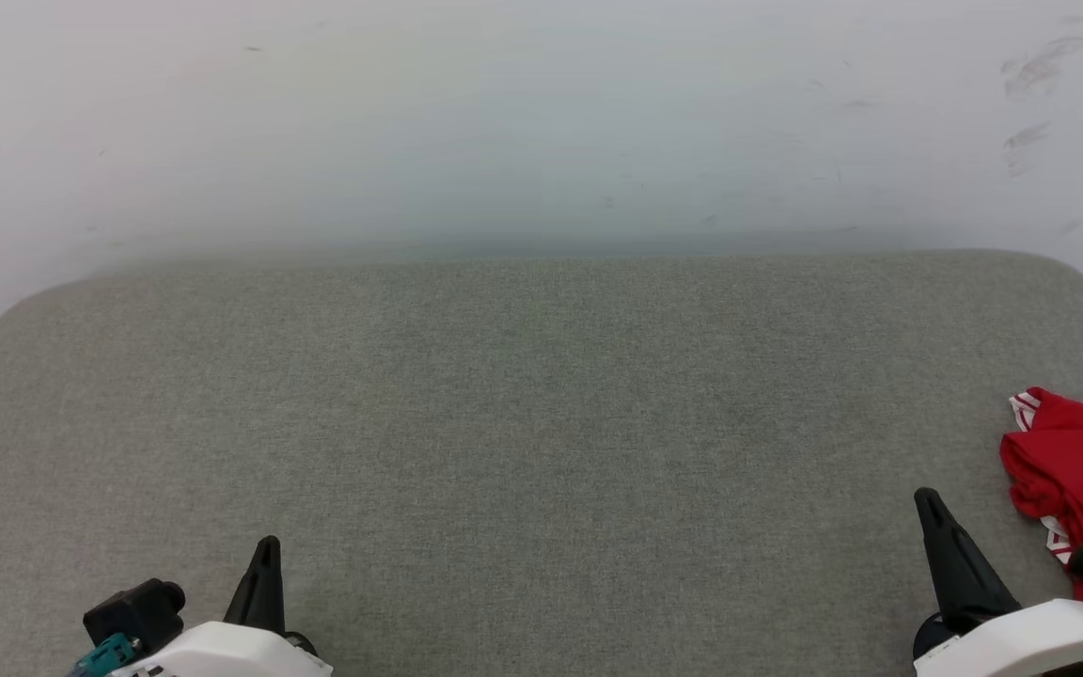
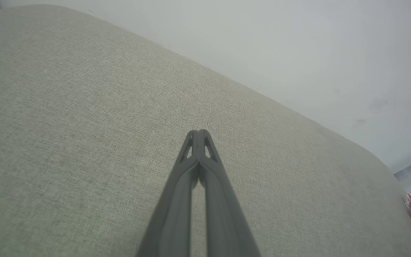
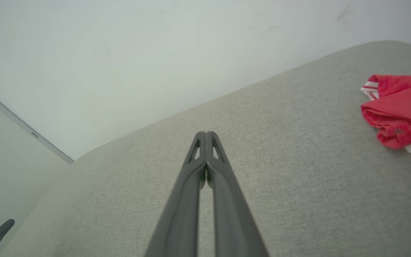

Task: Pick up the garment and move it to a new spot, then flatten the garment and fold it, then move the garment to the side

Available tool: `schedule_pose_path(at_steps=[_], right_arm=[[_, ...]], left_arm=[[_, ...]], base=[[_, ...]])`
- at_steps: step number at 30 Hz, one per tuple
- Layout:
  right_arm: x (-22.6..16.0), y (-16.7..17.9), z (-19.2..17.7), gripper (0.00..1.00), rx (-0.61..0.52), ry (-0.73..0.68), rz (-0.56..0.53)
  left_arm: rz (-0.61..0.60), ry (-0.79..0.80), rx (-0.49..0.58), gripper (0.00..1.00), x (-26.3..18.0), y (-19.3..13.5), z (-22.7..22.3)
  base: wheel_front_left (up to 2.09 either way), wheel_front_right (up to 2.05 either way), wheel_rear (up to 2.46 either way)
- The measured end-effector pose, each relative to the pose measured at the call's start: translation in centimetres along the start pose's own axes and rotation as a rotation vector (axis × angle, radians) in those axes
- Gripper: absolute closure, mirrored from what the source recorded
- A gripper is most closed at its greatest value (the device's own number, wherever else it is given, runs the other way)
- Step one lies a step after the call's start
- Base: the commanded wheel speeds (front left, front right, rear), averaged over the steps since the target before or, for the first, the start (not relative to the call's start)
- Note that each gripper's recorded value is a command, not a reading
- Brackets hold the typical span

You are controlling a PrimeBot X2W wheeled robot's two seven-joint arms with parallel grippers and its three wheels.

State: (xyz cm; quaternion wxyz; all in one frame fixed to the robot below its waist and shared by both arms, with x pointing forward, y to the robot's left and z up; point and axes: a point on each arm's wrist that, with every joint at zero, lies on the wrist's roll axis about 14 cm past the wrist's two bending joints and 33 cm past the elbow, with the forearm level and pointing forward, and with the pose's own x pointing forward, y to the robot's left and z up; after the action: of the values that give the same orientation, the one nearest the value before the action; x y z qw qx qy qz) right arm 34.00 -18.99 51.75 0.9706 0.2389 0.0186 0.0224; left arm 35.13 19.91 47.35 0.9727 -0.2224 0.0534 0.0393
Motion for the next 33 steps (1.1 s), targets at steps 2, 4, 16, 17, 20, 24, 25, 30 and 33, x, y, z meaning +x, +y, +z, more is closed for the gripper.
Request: schedule_pose_path(at_steps=[2,4,16,17,20,24,25,30,33], right_arm=[[0.3,0.1,0.1,1.0,0.05,-0.005,0.005],[0.4,0.0,0.0,1.0,0.082,-0.003,0.004],[1.1,-0.1,0.0,1.0,0.242,-0.01,0.008],[1.1,-0.1,0.0,1.0,0.256,-0.01,0.008],[1.2,-0.3,-0.2,1.0,0.298,-0.008,0.004],[1.5,-0.2,0.0,1.0,0.351,-0.016,0.009],[1.6,-0.2,0.0,1.0,0.362,-0.016,0.008],[1.8,-0.4,-0.1,1.0,0.424,-0.017,0.005],[2.0,-0.5,-0.2,1.0,0.472,-0.017,0.004]], left_arm=[[0.007,0.007,-0.05,1.0,0.1,0.1,0.0],[0.005,0.01,-0.084,1.0,0.2,0.0,0.0],[0.01,0.029,-0.252,1.0,0.8,0.0,0.1],[0.006,0.027,-0.266,1.0,0.8,-0.1,0.2],[0.004,0.027,-0.31,1.0,1.0,-0.2,0.4],[0.003,0.035,-0.366,1.0,1.1,-0.3,0.2],[0.002,0.035,-0.378,1.0,1.1,-0.3,0.3],[-0.001,0.036,-0.44,1.0,1.3,-0.3,0.5],[-0.008,0.034,-0.49,1.0,1.5,-0.4,0.7]], base=[[0.0,0.0,0.0],[0.0,0.0,0.0],[0.0,0.0,0.0],[0.0,0.0,0.0],[0.0,0.0,0.0],[0.0,0.0,0.0],[0.0,0.0,0.0],[0.0,0.0,0.0],[0.0,0.0,0.0]])
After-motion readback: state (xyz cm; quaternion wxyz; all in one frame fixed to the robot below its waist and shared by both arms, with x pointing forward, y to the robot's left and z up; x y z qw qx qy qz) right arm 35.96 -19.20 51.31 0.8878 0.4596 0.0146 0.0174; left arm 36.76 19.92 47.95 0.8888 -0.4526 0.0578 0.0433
